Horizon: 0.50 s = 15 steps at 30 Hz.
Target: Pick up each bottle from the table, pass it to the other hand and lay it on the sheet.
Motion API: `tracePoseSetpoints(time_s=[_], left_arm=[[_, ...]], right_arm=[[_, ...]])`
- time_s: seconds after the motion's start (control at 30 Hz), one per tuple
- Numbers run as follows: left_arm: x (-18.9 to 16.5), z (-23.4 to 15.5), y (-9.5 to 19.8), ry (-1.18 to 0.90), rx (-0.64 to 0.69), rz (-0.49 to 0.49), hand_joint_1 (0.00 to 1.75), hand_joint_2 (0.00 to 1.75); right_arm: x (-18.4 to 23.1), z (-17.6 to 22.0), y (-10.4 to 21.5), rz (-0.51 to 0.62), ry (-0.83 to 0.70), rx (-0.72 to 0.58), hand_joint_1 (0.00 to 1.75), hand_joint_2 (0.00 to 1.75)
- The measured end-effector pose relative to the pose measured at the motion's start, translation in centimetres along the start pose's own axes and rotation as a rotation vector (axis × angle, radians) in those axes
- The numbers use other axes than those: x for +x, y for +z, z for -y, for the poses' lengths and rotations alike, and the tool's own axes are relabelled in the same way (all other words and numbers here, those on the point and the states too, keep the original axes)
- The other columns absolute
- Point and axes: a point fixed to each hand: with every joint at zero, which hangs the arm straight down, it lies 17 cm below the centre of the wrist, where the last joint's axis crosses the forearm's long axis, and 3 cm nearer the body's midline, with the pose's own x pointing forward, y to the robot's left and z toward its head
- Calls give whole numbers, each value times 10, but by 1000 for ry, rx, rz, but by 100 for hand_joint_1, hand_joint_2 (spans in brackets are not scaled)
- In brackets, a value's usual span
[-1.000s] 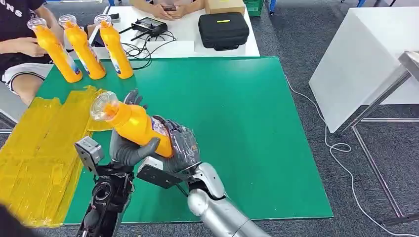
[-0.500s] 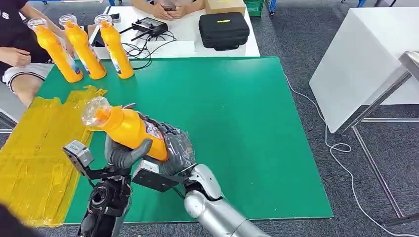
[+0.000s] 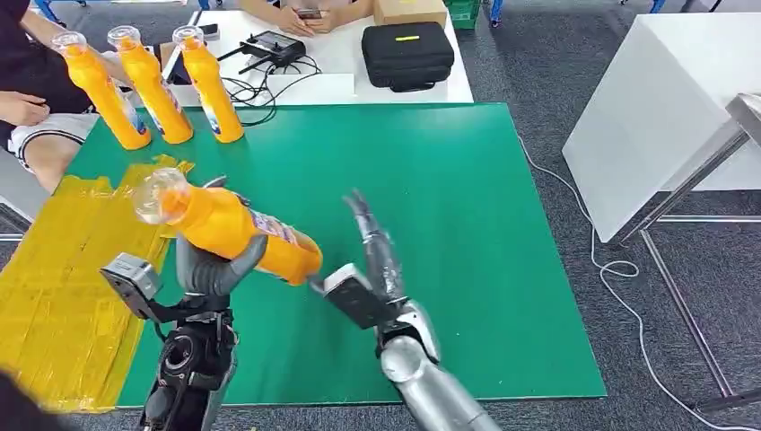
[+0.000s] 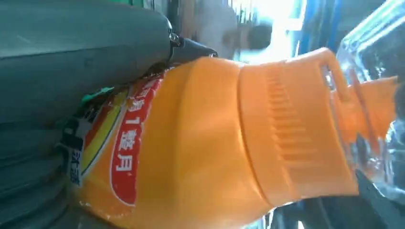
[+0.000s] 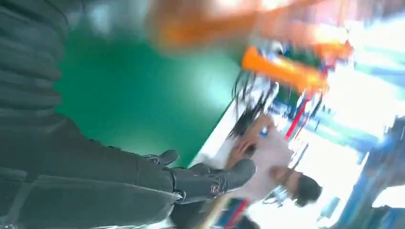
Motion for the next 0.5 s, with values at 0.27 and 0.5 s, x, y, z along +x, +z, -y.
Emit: tracePoseSetpoints(time_s=[0.27,0.5], left_arm=[[35,-48,-10,-567,170,172,175,175],[49,-34,-38,-1459,41,334,175,175]], right_arm=[[10,102,24,54,-119,-284,0,175],[30,148,41,122,-108,-406,0,175]])
